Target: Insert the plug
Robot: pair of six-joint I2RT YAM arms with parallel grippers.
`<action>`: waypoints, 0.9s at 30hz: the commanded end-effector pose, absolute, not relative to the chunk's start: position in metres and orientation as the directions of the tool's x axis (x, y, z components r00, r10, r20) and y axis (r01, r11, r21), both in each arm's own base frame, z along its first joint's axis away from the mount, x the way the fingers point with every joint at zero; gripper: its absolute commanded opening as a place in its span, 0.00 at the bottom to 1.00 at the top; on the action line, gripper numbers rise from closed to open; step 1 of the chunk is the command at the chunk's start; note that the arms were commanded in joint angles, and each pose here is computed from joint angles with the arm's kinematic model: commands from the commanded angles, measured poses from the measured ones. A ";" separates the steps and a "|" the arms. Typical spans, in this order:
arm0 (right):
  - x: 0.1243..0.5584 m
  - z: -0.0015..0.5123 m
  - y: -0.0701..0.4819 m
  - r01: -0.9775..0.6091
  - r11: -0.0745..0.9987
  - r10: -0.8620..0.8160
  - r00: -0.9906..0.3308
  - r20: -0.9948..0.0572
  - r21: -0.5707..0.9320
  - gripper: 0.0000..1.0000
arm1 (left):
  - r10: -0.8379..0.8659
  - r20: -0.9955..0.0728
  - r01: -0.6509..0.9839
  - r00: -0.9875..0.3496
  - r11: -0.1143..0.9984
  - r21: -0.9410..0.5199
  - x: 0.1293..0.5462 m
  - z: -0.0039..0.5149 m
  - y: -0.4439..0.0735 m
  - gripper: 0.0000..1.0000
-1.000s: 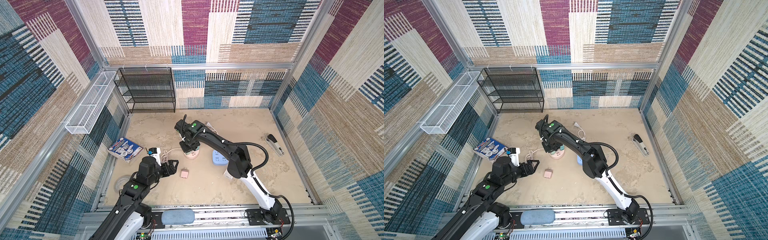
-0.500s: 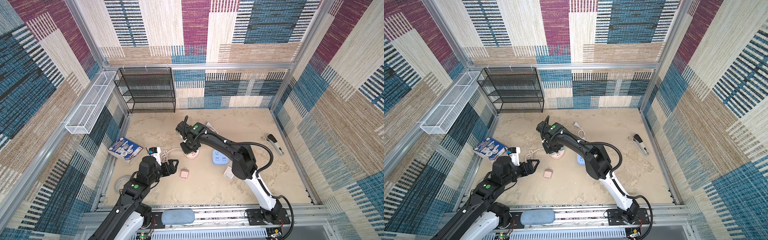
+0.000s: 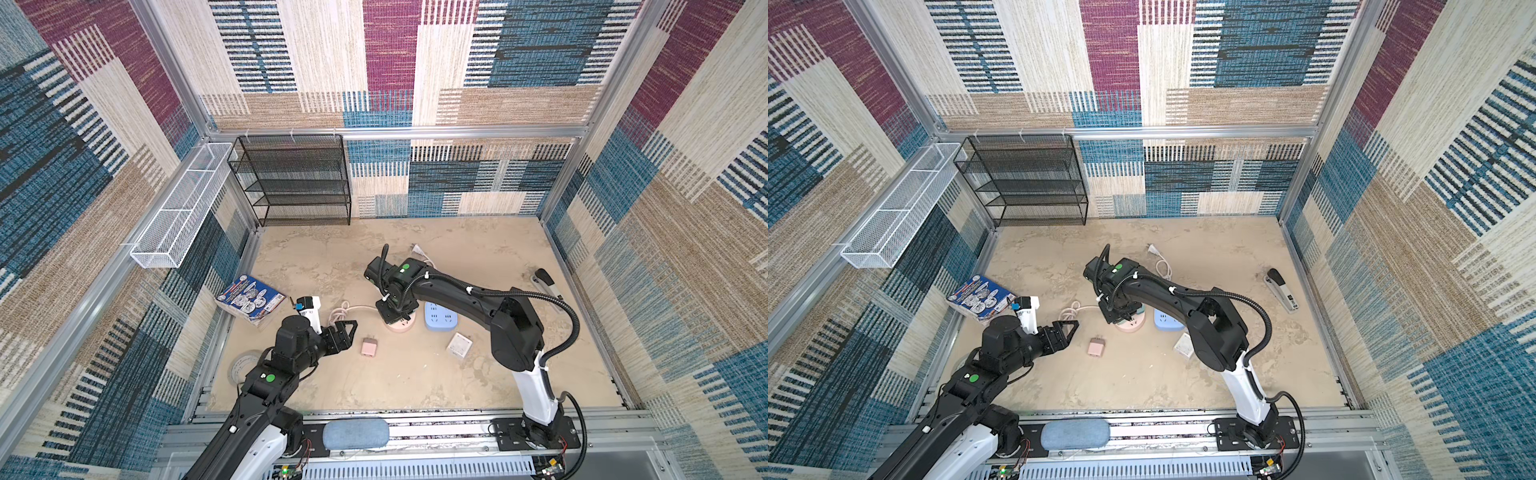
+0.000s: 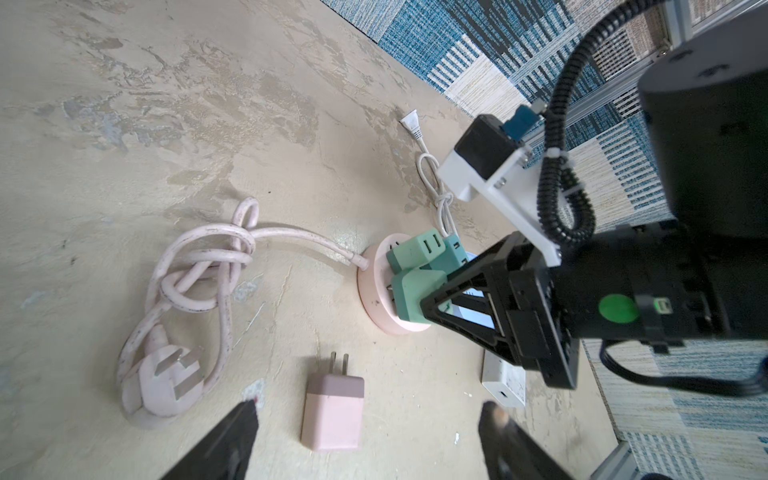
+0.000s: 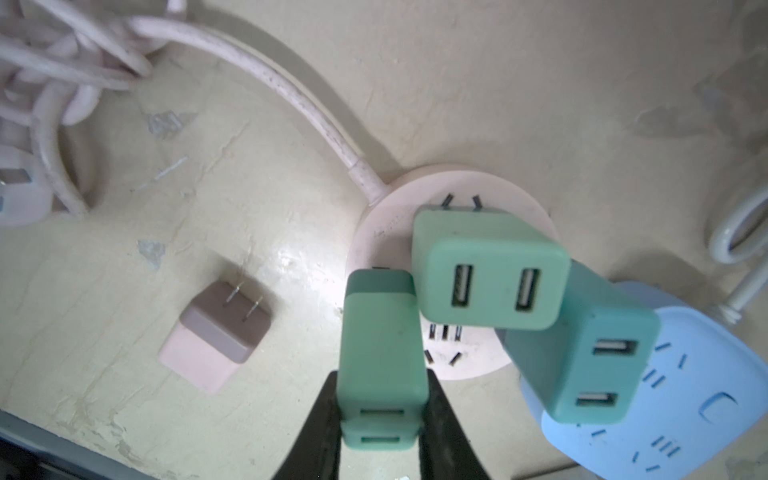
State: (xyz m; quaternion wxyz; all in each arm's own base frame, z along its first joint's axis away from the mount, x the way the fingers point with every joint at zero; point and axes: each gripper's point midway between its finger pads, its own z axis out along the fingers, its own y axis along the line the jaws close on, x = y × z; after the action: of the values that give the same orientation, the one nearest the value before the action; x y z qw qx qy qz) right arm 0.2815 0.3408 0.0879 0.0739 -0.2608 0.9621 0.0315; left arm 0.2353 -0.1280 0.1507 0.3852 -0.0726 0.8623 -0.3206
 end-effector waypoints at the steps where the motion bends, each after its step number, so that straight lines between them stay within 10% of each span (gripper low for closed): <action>1: 0.248 0.085 0.310 -0.493 0.870 -0.493 -0.870 0.004 -0.011 0.00 | -0.377 -0.613 0.123 -0.694 0.777 -0.618 0.235 0.151 -0.129 0.88; 27: 0.274 0.028 0.328 -0.508 0.861 -0.509 -0.858 0.067 0.038 0.00 | -0.376 -0.587 0.109 -0.717 0.771 -0.627 0.238 0.135 -0.133 0.86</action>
State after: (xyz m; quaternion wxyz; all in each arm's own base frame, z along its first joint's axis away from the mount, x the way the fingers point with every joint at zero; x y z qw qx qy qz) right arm 0.2465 0.3094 0.0593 -0.0853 -0.2582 0.9623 0.0079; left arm 0.2345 -0.1294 0.1289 0.3601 -0.0765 0.8752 -0.3139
